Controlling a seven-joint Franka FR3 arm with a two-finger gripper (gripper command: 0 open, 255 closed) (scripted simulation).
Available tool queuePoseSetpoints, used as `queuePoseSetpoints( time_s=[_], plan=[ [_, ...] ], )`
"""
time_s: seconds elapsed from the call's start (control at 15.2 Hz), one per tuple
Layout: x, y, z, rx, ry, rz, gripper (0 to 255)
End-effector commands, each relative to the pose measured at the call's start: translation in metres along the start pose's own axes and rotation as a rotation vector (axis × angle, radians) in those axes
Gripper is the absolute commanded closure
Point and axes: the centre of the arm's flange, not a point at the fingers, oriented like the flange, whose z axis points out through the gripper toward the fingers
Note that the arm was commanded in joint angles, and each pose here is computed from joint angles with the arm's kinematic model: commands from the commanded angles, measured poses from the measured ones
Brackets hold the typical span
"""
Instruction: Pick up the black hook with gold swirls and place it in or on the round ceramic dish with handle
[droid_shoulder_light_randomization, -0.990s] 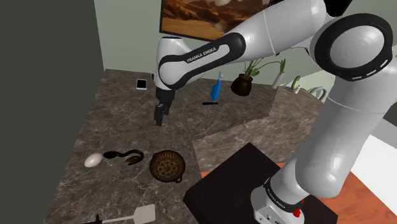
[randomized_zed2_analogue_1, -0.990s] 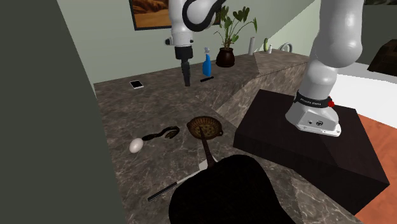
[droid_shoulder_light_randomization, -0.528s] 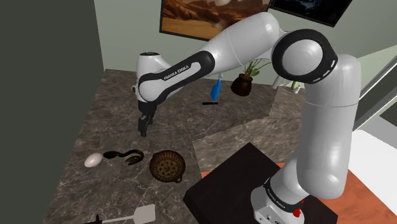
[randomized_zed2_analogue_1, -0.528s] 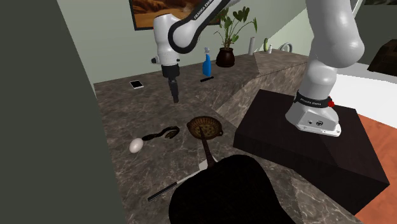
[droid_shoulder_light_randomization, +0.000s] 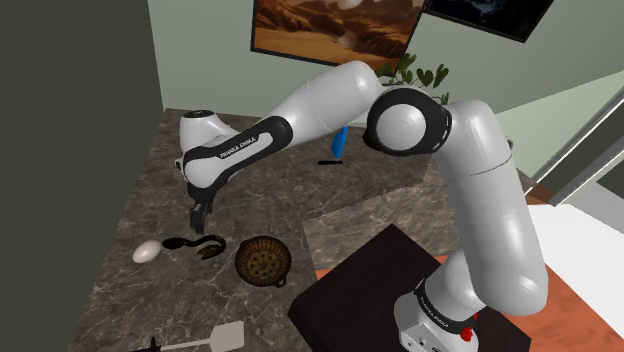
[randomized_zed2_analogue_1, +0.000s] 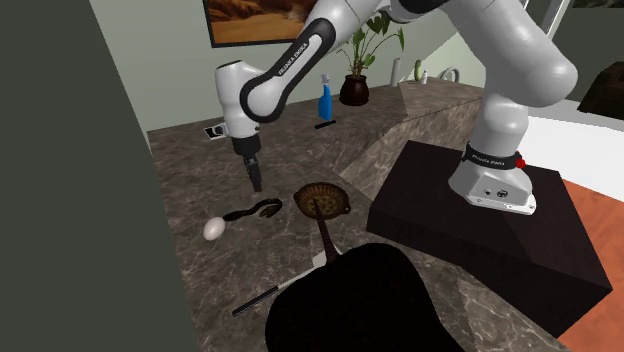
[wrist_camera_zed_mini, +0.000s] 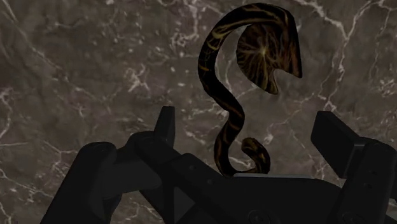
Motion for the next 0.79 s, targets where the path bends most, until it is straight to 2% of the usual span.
queuePoseSetpoints(
  time_s=[0.0,0.2,0.73],
  plan=[
    [0.018,-0.003,0.018,0.000,-0.003,-0.032,0],
    [0.039,-0.007,0.039,0.001,-0.007,-0.068,0],
    [0.039,-0.007,0.079,0.001,-0.007,-0.068,0]
  ],
)
